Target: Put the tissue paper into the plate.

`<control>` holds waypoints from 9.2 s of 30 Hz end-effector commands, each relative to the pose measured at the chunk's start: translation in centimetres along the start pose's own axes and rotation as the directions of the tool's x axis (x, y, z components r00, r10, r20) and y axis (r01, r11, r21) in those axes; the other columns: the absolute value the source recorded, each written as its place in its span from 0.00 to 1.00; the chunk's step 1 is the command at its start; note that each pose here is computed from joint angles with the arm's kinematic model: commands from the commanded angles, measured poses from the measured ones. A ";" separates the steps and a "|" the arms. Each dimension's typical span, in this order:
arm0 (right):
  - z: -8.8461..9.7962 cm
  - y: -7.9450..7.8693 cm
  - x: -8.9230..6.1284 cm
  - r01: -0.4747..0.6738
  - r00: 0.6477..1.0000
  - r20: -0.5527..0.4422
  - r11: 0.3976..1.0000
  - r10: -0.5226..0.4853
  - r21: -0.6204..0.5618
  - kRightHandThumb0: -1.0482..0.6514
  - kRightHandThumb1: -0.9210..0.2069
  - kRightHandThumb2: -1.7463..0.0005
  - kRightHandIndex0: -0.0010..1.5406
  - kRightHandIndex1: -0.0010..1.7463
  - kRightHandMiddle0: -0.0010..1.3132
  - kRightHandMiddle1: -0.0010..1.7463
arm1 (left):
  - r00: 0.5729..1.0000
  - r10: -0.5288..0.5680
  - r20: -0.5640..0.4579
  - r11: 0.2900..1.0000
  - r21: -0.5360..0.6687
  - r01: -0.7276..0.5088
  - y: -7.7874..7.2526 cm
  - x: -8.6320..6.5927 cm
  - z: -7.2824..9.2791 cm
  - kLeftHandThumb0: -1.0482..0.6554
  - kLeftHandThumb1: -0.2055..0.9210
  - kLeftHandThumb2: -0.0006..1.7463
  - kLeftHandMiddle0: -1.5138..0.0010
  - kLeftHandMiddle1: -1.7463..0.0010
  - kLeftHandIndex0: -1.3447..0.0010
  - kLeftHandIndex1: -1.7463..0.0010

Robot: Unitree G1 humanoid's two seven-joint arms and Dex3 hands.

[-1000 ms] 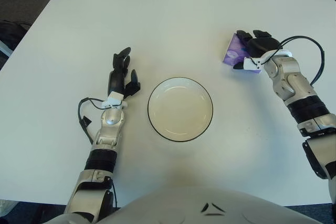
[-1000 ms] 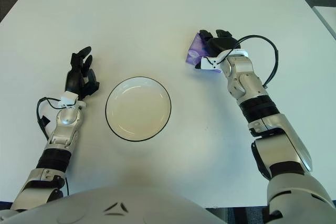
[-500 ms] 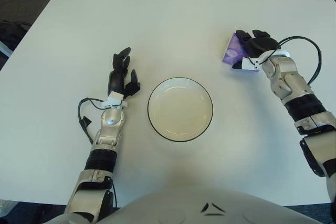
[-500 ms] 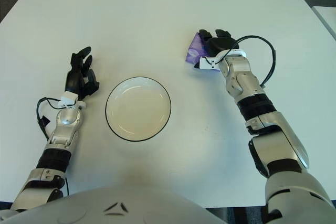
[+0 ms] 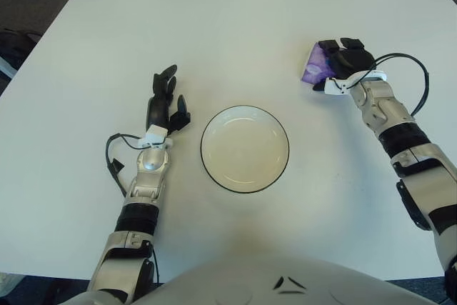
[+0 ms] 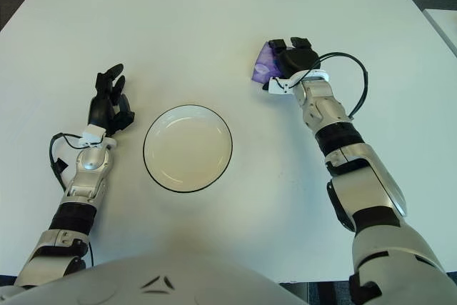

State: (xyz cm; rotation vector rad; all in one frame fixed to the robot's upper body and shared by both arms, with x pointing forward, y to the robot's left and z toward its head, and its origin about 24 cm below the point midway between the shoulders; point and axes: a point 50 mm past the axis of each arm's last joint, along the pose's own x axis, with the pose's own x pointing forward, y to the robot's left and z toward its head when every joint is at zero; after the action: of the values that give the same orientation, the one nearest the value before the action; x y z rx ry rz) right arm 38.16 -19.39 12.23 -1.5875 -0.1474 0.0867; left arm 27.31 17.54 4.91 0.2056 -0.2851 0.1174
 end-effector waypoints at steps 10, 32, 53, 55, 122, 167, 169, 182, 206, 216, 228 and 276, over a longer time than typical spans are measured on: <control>0.1 3.7 -0.6 -0.006 1.000 -0.018 0.992 0.008 0.124 0.33 0.53 0.34 0.49 0.99 0.44 0.96 | 0.981 -0.010 -0.195 1.000 -0.003 0.010 -0.7 -3.7 -3.7 0.20 1.00 0.50 0.75 1.00 1.00 0.54; -0.2 5.5 -1.7 0.110 0.994 -0.007 0.968 -0.111 0.227 0.31 0.65 0.16 0.79 1.00 0.54 1.00 | 0.977 -0.008 -0.214 1.000 -0.005 0.006 -0.7 -3.9 -4.0 0.20 1.00 0.50 0.76 1.00 1.00 0.54; 0.2 2.0 -1.7 0.306 0.944 0.014 0.889 -0.330 0.340 0.31 0.65 0.16 0.80 1.00 0.54 1.00 | 0.980 -0.019 -0.198 1.000 -0.012 0.017 -0.8 -4.0 -3.8 0.20 1.00 0.49 0.74 0.99 1.00 0.55; 0.3 0.6 -1.5 0.349 0.924 0.025 0.870 -0.381 0.349 0.31 0.65 0.16 0.81 1.00 0.54 1.00 | 0.980 -0.020 -0.199 1.000 -0.016 0.017 -0.8 -4.0 -3.8 0.20 1.00 0.49 0.74 0.99 1.00 0.55; 14.2 -7.3 -11.6 0.188 0.773 0.072 0.335 -0.630 0.923 0.32 0.61 0.19 0.80 1.00 0.51 1.00 | 0.976 -0.012 -0.216 1.000 -0.011 0.010 -0.6 -4.6 -4.0 0.21 1.00 0.50 0.73 0.99 1.00 0.52; 15.8 -2.6 -14.0 -0.072 0.819 0.270 0.375 -0.507 0.924 0.34 0.54 0.24 0.77 1.00 0.46 1.00 | 0.968 -0.008 -0.251 1.000 0.013 0.011 0.3 -4.4 -4.6 0.19 1.00 0.51 0.76 1.00 1.00 0.52; 15.8 -2.5 -14.1 -0.076 0.819 0.272 0.376 -0.505 0.924 0.34 0.54 0.25 0.76 1.00 0.46 1.00 | 0.968 -0.008 -0.251 1.000 0.014 0.012 0.3 -4.4 -4.6 0.20 1.00 0.51 0.77 1.00 1.00 0.52; 15.7 -2.2 -14.2 -0.101 0.826 0.301 0.399 -0.477 0.911 0.35 0.51 0.27 0.76 1.00 0.44 1.00 | 0.971 -0.010 -0.240 1.000 0.026 0.016 0.3 -4.4 -4.5 0.20 1.00 0.52 0.77 1.00 1.00 0.52; 15.3 -2.2 -14.2 -0.107 0.817 0.324 0.427 -0.476 0.898 0.35 0.49 0.28 0.75 1.00 0.43 1.00 | 0.970 -0.011 -0.243 1.000 0.026 0.017 0.1 -4.5 -4.5 0.19 1.00 0.53 0.77 1.00 1.00 0.53; 15.2 -2.3 -14.0 -0.161 0.779 0.368 0.405 -0.508 0.900 0.35 0.45 0.32 0.61 1.00 0.41 1.00 | 0.968 -0.016 -0.249 1.000 0.005 0.018 0.0 -4.6 -4.7 0.19 1.00 0.51 0.77 1.00 1.00 0.52; 14.5 -1.9 -13.9 -0.137 0.776 0.456 0.589 -0.436 0.796 0.38 0.23 0.50 0.36 1.00 0.27 1.00 | 0.966 -0.012 -0.258 1.000 -0.019 0.007 -0.1 -4.4 -5.2 0.21 1.00 0.50 0.77 1.00 1.00 0.55; 12.7 -3.0 -13.2 -0.315 0.710 0.704 0.900 0.013 0.302 0.07 0.00 0.59 0.10 0.03 0.00 0.20 | 0.964 -0.030 -0.264 0.999 -0.024 0.025 -0.9 -4.2 -5.1 0.22 1.00 0.49 0.72 0.98 1.00 0.51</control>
State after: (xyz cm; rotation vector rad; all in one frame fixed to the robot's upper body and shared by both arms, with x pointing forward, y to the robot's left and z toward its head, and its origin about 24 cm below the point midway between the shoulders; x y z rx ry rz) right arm 23.26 -8.68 13.99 -1.0294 -0.5080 0.8081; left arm 28.11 17.87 4.75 0.1807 -0.2765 0.1169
